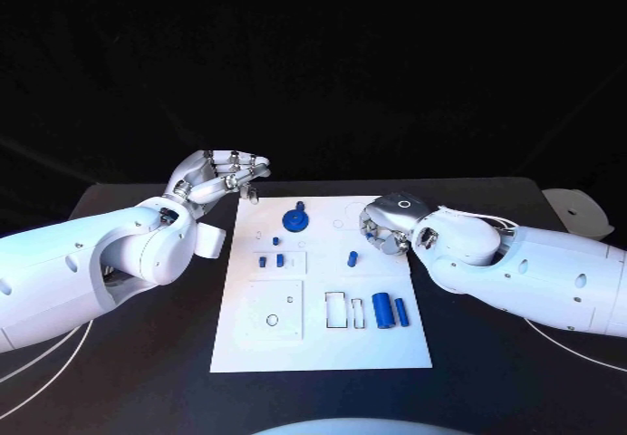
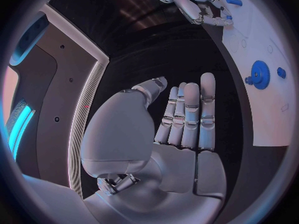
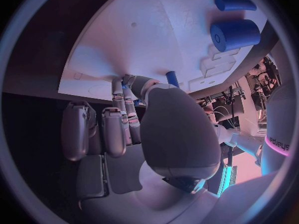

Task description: Assemble the parts on the task board

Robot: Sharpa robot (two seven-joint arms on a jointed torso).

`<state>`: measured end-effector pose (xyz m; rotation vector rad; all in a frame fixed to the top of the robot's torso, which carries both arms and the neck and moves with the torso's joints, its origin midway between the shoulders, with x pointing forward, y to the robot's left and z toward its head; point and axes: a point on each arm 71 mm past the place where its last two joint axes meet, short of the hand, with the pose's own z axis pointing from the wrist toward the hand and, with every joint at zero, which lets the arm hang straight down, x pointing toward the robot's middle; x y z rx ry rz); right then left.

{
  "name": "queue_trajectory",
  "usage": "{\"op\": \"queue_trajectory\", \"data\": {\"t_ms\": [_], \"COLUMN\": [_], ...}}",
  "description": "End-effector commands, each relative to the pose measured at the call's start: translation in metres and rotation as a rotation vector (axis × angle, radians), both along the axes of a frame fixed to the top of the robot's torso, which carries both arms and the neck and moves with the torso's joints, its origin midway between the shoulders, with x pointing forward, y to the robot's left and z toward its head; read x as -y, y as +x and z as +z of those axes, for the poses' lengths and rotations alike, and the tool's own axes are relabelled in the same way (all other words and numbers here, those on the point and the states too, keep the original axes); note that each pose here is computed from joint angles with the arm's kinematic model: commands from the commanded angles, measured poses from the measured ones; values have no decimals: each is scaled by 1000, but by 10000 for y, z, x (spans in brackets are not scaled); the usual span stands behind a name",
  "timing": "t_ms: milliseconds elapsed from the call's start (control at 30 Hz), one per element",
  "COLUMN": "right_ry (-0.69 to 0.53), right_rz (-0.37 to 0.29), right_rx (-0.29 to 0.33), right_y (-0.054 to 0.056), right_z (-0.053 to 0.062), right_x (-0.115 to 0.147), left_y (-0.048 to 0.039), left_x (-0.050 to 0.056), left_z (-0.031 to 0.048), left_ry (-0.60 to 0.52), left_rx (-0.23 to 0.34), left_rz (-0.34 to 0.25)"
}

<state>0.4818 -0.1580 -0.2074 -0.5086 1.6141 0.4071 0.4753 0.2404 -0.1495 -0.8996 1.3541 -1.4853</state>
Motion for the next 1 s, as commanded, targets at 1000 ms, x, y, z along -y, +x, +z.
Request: {"op": "queue_trajectory", "data": {"t_ms": [1000], "right_ry": [83], "right_rz": [16], "right_rx": [69], "right_y": [-136], "right_z": [70], "right_x": [30], "left_y": [7], "left_x": [-3], "left_z": [-7], "left_ry": [-2], "left_rx": [-13], "left_rz": [14]}}
